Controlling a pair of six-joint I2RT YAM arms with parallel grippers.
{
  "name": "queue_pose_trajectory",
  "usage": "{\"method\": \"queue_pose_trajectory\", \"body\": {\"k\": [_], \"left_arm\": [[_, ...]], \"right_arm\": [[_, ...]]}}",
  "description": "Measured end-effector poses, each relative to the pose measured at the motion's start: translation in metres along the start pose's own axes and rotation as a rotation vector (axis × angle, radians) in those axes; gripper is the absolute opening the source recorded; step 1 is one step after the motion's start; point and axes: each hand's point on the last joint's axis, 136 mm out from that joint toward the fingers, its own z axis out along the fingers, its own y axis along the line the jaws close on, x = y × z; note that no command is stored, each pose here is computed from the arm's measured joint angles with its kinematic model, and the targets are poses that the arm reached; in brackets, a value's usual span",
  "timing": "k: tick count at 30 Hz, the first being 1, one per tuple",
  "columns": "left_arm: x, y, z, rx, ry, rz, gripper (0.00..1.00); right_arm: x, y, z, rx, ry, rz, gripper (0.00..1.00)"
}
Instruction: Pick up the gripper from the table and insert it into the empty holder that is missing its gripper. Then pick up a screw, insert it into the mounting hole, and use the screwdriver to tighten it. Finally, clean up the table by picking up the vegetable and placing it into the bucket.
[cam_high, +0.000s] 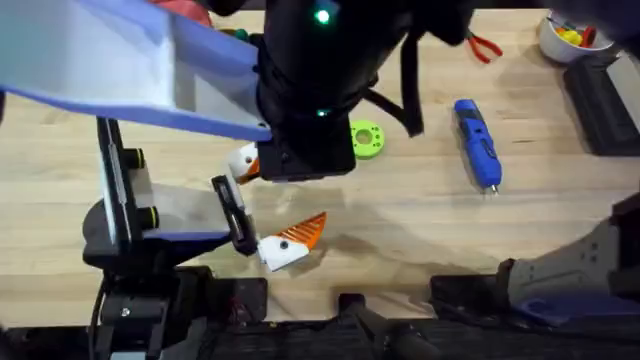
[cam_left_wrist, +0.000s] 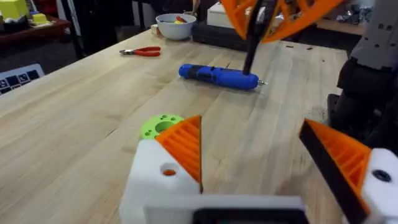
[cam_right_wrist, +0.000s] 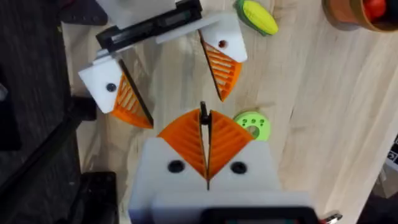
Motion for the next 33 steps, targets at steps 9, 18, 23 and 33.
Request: {"method": "queue_pose_trajectory", "body": {"k": [9,18,23,33], "left_arm": [[0.000,0.000,0.000,0.000,0.000,0.000,0.985],[0.000,0.000,0.000,0.000,0.000,0.000,0.985],[0.000,0.000,0.000,0.000,0.000,0.000,0.985],[0.000,0.000,0.000,0.000,0.000,0.000,0.985]], "right_arm": [[-0.002,-0.002,0.001,0.008,-0.003,-0.081,0.006],[-0.022,-0.018,-0.001,0.134,-0.037,-0.179,0.006],[-0.036,-0.017,0.008,0.153,-0.043,-0.255,0.006],[-0.040,-0.017,0.025,0.141,-0.008,-0.316,0.006]]}}
